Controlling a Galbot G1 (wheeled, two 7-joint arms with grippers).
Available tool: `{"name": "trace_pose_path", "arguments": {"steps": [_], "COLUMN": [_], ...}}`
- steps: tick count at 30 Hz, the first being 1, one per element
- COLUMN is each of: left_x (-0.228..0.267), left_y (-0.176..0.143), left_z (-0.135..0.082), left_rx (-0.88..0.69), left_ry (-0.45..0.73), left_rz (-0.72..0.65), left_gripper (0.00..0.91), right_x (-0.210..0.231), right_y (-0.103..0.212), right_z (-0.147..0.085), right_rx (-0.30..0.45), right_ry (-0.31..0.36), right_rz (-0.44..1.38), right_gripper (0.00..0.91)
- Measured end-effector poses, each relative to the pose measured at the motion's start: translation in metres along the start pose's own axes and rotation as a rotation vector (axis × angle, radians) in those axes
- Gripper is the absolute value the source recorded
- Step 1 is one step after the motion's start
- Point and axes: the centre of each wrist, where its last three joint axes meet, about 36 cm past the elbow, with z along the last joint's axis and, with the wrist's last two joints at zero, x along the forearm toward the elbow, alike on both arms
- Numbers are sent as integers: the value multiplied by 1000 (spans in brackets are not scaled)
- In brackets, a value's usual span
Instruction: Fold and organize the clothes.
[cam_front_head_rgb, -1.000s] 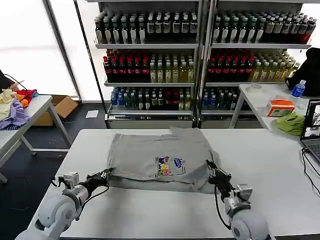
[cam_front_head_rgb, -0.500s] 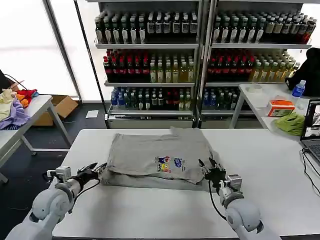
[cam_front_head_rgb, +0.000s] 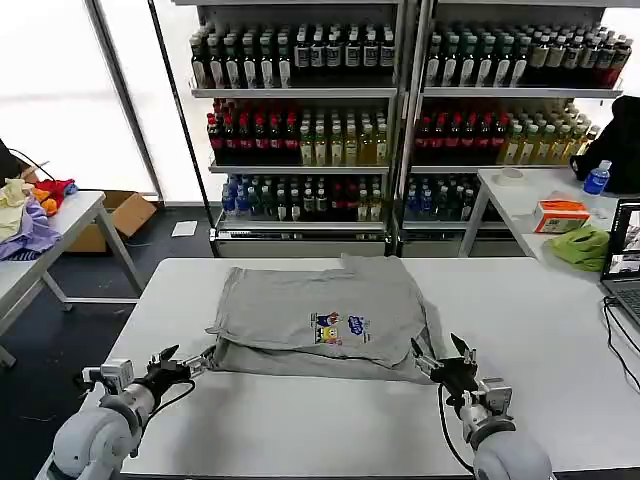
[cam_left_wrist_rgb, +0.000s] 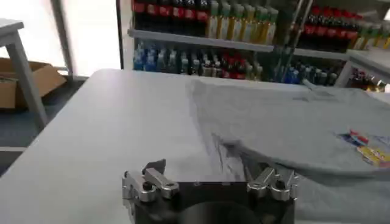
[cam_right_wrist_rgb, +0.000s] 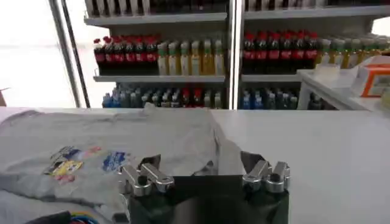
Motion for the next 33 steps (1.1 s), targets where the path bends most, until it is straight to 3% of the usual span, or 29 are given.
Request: {"name": "trace_pose_path", "arguments": {"steps": [1, 3, 4, 7, 9, 11, 13, 33], "left_x": [-1, -4, -5, -9, -10, -11, -13, 2], "left_y": [-1, -3, -4, -7, -9, -11, -12, -14], "left_z": [2, 6, 7, 11, 14, 17, 19, 42], "left_rx": [4, 9, 12, 20, 24, 29, 31, 75], "left_ry": [3, 7, 8, 11, 13, 14, 12, -7], "left_rz": [2, 10, 14, 20, 26, 32, 31, 33], "left_gripper": [907, 907, 907, 907, 736, 181, 0, 0], "right_x": [0, -1, -2, -2, -1, -1, -2, 17], "right_y": [1, 2, 3, 4, 5, 5, 4, -7], "right_z": [2, 6, 8, 14, 18, 22, 24, 25], "right_rx": [-2, -7, -9, -12, -11, -11, -12, -32], "right_ry": [7, 20, 26, 46, 59, 74, 81, 86], "right_rz": [1, 1, 0, -2, -5, -5, -2, -23], "right_gripper": [635, 111, 0, 0, 0, 0, 0, 0]}}
